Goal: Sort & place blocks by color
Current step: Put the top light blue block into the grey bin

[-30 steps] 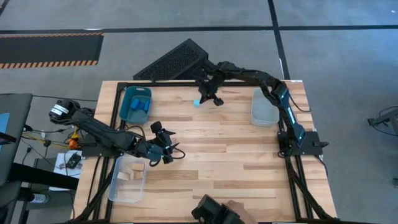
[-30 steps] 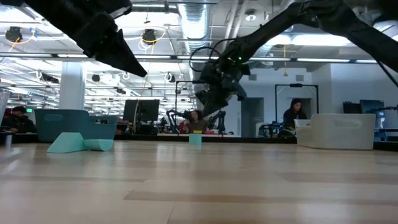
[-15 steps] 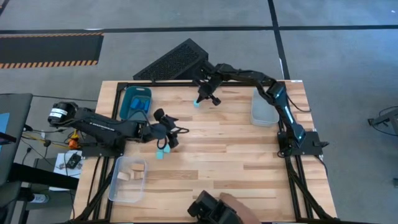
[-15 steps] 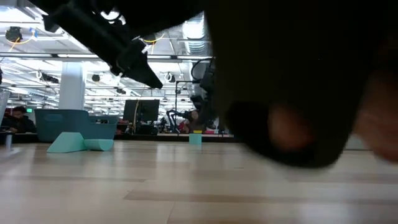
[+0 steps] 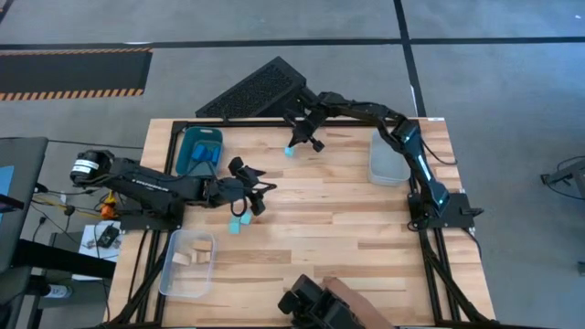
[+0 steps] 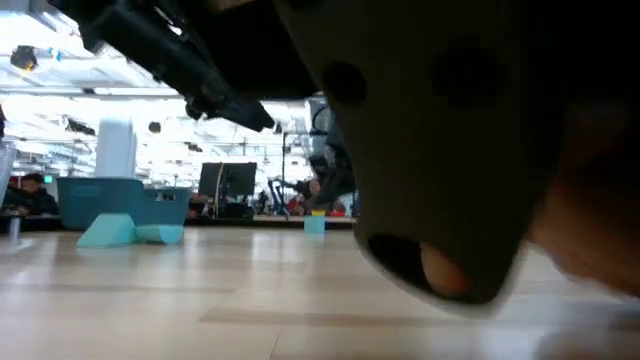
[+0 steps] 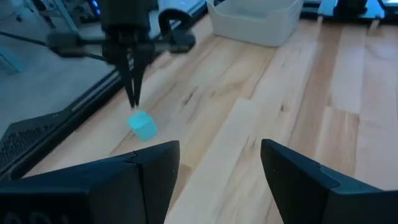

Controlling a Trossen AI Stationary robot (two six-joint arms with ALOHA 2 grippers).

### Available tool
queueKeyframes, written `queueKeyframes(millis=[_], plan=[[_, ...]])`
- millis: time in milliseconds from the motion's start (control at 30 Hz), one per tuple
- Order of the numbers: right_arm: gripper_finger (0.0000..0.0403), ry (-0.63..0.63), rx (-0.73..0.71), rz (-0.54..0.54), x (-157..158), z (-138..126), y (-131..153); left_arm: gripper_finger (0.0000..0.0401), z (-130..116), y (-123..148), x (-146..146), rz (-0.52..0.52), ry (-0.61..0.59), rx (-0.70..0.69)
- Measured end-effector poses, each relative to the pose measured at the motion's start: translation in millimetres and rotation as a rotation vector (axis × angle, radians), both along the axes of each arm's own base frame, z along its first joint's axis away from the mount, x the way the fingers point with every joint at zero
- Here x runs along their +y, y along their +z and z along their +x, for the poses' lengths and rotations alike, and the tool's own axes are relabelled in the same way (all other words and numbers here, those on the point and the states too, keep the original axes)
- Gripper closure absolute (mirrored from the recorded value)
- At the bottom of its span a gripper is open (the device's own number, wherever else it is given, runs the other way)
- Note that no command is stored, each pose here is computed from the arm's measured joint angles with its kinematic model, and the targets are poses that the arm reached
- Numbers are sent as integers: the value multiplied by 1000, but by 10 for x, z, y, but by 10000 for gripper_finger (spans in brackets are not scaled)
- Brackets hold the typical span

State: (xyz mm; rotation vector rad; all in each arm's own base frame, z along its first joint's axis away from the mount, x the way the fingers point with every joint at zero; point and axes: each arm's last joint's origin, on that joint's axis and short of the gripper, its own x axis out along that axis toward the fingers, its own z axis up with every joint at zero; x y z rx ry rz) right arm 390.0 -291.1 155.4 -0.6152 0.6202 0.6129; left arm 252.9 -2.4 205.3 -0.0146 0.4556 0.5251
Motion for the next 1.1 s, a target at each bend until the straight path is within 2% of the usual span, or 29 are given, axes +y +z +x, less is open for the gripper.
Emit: queueKeyframes(millis=[100, 400, 600, 900, 1000, 1100], plan=[[401, 10, 33, 32, 1, -28, -116, 184, 8, 13, 23, 7, 6, -12], [401, 0, 7, 0, -45, -22, -77, 184, 30, 58, 131, 8, 37, -60], [401, -14, 21, 5, -51, -29, -89, 184, 47, 91, 201, 22, 17, -81], [401, -69, 173, 83, -3, -134, -130, 184, 47, 95, 288, 21, 13, -81], [402, -93, 259, 134, 57, -214, -62, 184, 46, 94, 298, 14, 12, -82], [402, -125, 376, 228, 157, -336, 60, 184, 48, 91, 291, 7, -3, -80]])
